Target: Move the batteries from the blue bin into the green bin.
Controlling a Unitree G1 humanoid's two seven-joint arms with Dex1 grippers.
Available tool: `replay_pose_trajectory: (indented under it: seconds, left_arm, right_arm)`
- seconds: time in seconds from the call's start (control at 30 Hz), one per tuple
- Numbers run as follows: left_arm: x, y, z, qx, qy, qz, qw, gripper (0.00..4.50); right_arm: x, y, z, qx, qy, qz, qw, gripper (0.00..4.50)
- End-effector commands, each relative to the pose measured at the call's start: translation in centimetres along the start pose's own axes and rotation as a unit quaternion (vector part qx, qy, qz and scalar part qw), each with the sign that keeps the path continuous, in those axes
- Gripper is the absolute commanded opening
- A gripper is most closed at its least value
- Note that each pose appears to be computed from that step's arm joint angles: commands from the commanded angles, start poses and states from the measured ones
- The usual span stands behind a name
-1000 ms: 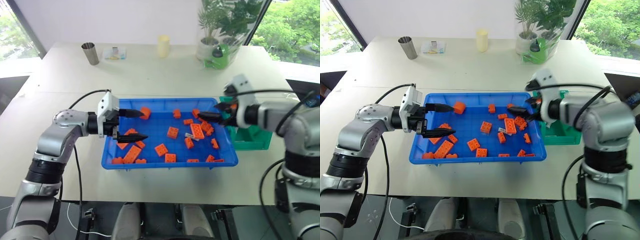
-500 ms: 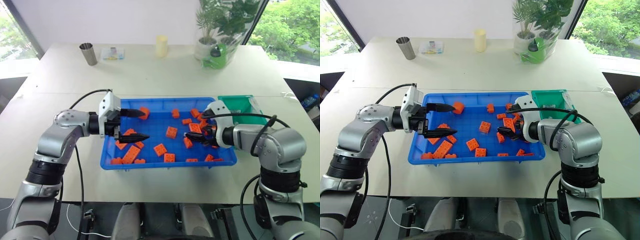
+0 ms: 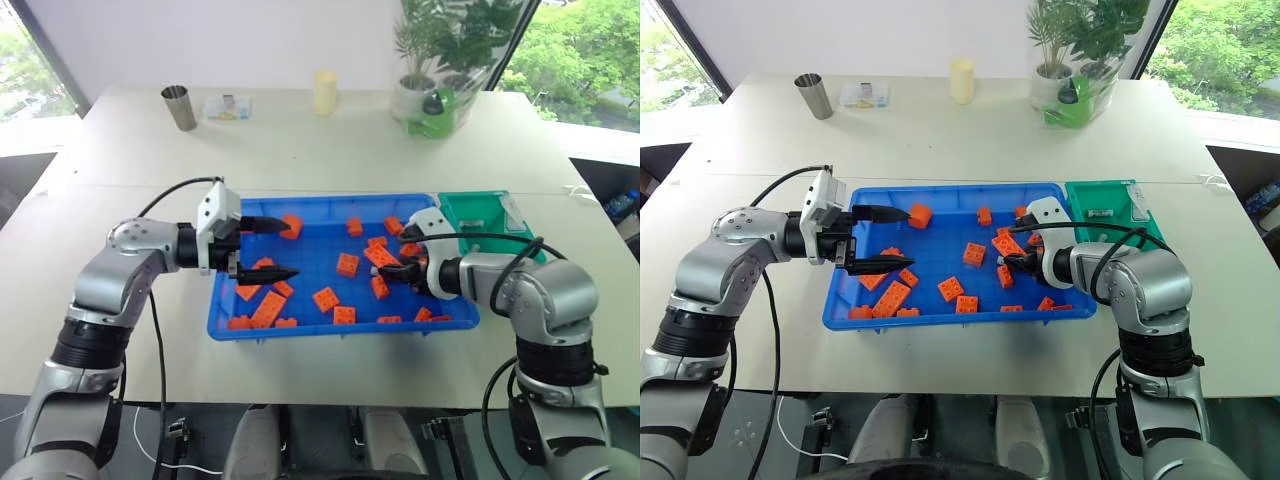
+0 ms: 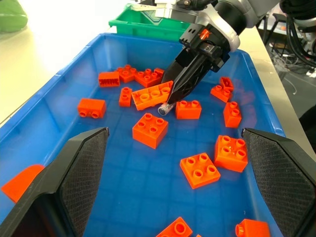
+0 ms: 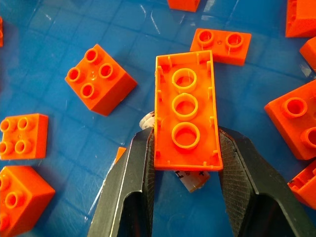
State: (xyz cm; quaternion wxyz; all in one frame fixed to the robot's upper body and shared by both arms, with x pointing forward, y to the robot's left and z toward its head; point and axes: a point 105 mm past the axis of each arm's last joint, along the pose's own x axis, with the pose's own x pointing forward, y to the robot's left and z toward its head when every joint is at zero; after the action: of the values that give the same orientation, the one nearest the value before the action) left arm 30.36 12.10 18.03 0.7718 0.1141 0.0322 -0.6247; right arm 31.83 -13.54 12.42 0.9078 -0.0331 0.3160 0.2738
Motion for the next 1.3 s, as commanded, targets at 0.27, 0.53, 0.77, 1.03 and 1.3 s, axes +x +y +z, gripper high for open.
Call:
replay_pose_trajectory:
  seconds: [0.27,0.53,0.77,1.03,1.3]
  left_arm:
    - [-0.1,0.2,1.1,0.018,-0.017,0.004,1.000,4.50]
    - [-0.4,0.1,1.0,0.018,-0.015,0.007,1.000,4.50]
    - [-0.7,0.1,0.9,0.018,-0.014,0.014,1.000,4.50]
    - [-0.6,0.5,1.1,0.020,-0.016,0.015,1.000,4.50]
    - [-0.4,0.6,1.4,0.025,-0.018,0.013,0.999,4.50]
  right_arm:
    - [2.8,7.8,5.1,-0.196,-0.062,0.148,0.967,2.30]
    - [0.7,3.4,7.0,-0.320,-0.050,0.099,0.941,4.20]
    - [-3.0,-1.4,4.6,-0.345,0.005,0.075,0.936,4.20]
    - [-3.4,-1.6,1.7,-0.323,0.026,0.081,0.943,1.92]
    - [-2.0,-1.6,0.4,-0.311,0.032,0.078,0.947,1.92]
